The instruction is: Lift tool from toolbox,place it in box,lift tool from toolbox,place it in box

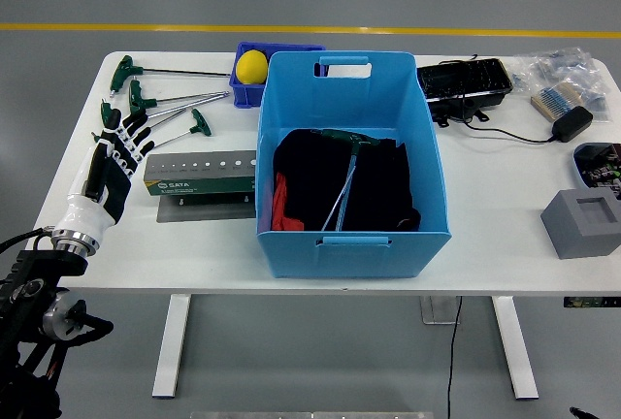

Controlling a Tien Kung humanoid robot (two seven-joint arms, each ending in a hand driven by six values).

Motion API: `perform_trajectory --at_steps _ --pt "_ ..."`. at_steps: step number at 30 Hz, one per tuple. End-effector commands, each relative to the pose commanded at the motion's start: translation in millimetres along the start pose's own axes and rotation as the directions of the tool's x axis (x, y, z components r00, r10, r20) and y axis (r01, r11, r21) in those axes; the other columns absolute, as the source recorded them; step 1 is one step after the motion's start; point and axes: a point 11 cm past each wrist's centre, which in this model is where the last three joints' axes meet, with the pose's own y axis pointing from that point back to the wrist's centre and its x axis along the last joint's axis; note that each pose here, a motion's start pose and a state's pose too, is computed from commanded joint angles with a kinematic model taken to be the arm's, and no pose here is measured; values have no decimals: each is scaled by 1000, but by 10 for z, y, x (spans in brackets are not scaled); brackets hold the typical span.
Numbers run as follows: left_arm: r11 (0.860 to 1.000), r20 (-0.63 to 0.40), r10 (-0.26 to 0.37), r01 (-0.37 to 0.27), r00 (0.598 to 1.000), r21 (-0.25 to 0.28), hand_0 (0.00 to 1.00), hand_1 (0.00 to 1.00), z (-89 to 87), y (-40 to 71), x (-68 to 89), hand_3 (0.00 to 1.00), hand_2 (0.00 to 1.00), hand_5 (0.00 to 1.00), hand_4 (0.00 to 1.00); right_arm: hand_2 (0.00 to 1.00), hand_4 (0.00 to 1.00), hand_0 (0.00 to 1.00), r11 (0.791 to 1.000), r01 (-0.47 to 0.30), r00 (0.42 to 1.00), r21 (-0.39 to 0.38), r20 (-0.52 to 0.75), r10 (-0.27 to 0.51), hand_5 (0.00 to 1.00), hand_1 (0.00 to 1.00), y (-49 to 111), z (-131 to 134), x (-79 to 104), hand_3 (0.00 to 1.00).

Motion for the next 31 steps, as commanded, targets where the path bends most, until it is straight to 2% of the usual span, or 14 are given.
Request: perform_trajectory --at_steps 3,4,20,31 --pt "1000 -2 1 -1 1000 -4 960 998 3 -3 -2 959 998 966 950 671 774 618 1000 0 1000 0 0 0 645 599 0 1 -2 544" --pt "1000 0 2 -2 1000 -7 974 998 7 -3 -1 998 998 963 947 671 773 618 1000 0 1000 -1 0 0 645 602 0 3 -2 543" --pt "999 -2 26 -26 1000 -46 998 998 39 0 28 998 998 940 960 671 773 618 1000 0 1000 3 8 0 645 601 1 -15 4 543" --pt "999 -10 0 -1 1000 -43 998 998 55 -16 10 998 998 949 980 671 773 618 1000 -1 1000 7 11 1 645 599 1 -37 14 543"
